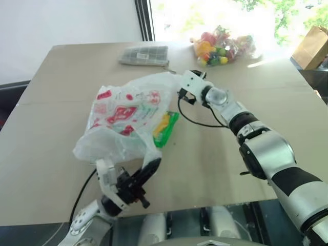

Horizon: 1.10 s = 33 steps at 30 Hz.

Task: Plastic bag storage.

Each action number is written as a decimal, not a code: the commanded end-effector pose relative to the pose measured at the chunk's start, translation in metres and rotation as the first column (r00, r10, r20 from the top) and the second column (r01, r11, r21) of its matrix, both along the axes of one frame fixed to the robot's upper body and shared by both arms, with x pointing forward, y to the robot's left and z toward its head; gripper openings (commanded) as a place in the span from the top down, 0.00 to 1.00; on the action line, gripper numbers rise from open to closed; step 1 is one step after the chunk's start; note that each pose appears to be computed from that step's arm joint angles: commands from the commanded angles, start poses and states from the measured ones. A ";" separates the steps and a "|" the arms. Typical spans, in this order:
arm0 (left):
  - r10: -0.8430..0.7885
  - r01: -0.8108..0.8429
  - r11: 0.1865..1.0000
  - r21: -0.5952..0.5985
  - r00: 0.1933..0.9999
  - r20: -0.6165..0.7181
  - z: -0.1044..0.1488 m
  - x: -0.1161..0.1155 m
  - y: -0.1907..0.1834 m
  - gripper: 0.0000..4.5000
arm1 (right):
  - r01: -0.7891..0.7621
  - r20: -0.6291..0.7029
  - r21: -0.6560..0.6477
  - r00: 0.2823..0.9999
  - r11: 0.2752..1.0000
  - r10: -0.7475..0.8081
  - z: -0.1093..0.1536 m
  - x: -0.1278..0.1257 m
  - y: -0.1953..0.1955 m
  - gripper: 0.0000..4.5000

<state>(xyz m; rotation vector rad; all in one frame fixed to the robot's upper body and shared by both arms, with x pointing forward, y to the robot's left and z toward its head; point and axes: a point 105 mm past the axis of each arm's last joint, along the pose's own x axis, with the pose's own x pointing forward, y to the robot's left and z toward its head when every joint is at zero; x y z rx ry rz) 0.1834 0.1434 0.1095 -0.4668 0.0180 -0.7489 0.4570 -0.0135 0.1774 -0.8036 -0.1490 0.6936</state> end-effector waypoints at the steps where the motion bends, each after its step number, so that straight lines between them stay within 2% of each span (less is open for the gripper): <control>1: 0.059 -0.060 0.998 0.020 0.997 0.057 0.013 -0.007 0.015 1.00 | -0.018 -0.018 -0.001 1.000 1.000 0.018 0.001 -0.001 0.001 0.01; 5: 0.139 -0.141 0.989 0.039 0.989 0.049 0.011 -0.010 0.035 1.00 | 0.005 -0.056 0.020 0.998 1.000 -0.004 -0.006 0.000 -0.008 0.01; 9: 0.155 -0.158 0.986 0.048 0.987 0.050 0.010 -0.008 0.041 1.00 | -0.016 -0.025 0.031 1.000 0.999 0.017 -0.001 -0.001 -0.005 0.01; 10: 0.156 -0.159 0.986 0.048 0.986 0.052 0.010 -0.007 0.043 1.00 | -0.023 -0.026 0.036 0.999 0.999 0.024 0.000 -0.002 -0.005 0.07; 13: 0.153 -0.156 0.986 0.051 0.987 0.057 0.011 -0.004 0.045 1.00 | -0.036 -0.025 0.040 0.999 0.999 0.037 0.000 -0.003 -0.003 0.29; 14: 0.152 -0.155 0.986 0.053 0.987 0.058 0.011 -0.003 0.045 1.00 | -0.037 -0.022 0.041 0.999 0.998 0.038 0.001 -0.003 -0.003 0.42; 18: 0.153 -0.158 0.985 0.064 0.986 0.073 0.010 0.011 0.050 1.00 | -0.023 -0.016 0.105 1.000 0.994 0.025 0.008 0.000 -0.016 0.83; 20: 0.155 -0.161 0.985 0.061 0.984 0.091 0.013 0.018 0.051 1.00 | -0.019 -0.023 0.140 0.999 0.990 0.022 0.010 0.000 -0.022 0.98; 25: 0.174 -0.183 0.983 0.033 0.967 0.187 0.034 0.052 0.054 1.00 | 0.012 -0.048 0.320 0.999 0.947 0.004 0.029 0.004 -0.049 0.98; 28: 0.173 -0.184 0.983 0.013 0.945 0.278 0.061 0.082 0.054 1.00 | 0.056 -0.030 0.425 0.998 0.903 -0.048 0.052 0.009 -0.078 0.98; 30: 0.177 -0.183 0.983 -0.016 0.925 0.336 0.085 0.098 0.055 1.00 | 0.075 -0.018 0.465 0.997 0.882 -0.076 0.067 0.010 -0.098 0.98; 33: 0.207 -0.189 0.978 -0.086 0.852 0.480 0.151 0.116 0.066 1.00 | 0.056 0.031 0.480 0.996 0.875 -0.081 0.101 0.002 -0.136 0.98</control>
